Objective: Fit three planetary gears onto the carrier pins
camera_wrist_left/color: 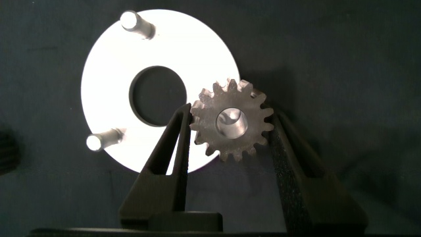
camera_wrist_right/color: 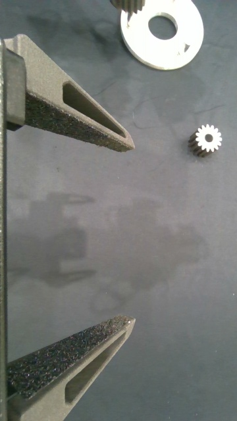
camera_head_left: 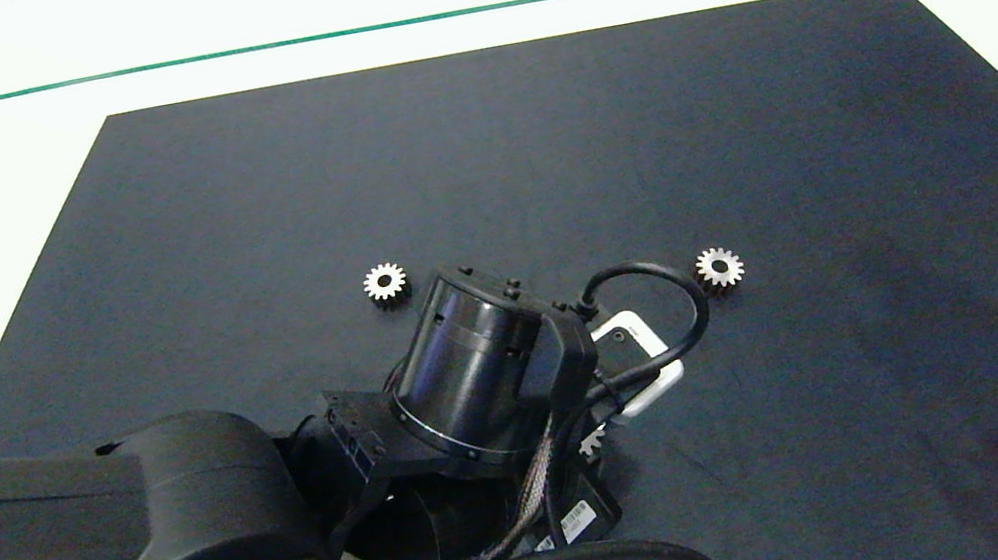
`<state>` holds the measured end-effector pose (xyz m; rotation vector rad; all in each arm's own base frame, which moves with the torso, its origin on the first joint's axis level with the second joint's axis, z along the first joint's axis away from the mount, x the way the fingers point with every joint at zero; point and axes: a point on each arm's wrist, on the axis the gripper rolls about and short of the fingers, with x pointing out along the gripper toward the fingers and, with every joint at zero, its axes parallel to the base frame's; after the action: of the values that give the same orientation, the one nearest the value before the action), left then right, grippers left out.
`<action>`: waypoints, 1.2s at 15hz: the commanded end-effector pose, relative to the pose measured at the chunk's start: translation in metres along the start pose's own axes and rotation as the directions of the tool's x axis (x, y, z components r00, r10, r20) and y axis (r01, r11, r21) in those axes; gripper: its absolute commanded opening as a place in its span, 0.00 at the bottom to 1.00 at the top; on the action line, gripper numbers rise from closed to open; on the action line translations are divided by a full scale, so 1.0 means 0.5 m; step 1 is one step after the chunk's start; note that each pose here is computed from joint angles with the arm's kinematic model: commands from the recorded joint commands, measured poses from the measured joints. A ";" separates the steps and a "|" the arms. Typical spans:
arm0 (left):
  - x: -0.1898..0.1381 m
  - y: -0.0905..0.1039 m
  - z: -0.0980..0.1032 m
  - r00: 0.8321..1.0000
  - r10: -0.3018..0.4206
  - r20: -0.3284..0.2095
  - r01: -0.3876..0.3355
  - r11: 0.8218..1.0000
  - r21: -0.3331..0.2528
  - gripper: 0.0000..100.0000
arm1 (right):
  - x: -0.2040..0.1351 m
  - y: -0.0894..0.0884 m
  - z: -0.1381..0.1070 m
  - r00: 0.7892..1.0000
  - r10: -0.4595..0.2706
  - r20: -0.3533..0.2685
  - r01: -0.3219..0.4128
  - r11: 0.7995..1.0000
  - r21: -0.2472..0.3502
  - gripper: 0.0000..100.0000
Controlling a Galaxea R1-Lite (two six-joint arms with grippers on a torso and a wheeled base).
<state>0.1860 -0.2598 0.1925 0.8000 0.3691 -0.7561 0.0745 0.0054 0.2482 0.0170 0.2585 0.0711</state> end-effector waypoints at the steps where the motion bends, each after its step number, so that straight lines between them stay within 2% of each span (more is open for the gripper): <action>1: 0.004 0.007 -0.001 1.000 0.010 -0.006 -0.010 1.000 0.009 0.22 | 0.001 0.000 -0.002 1.000 0.002 -0.005 -0.002 1.000 0.000 1.00; 14: 0.016 0.002 -0.006 1.000 0.005 -0.022 -0.005 1.000 0.020 0.22 | 0.005 0.000 -0.012 1.000 0.012 -0.023 -0.012 1.000 0.010 1.00; 18: 0.024 0.016 -0.017 0.999 0.021 -0.042 -0.021 1.000 0.007 0.22 | 0.005 0.000 -0.013 1.000 0.012 -0.025 -0.012 1.000 0.010 1.00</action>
<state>0.1978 -0.2569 0.1856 0.8212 0.3897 -0.7294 0.0748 0.0057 0.2416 0.0270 0.2804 0.0809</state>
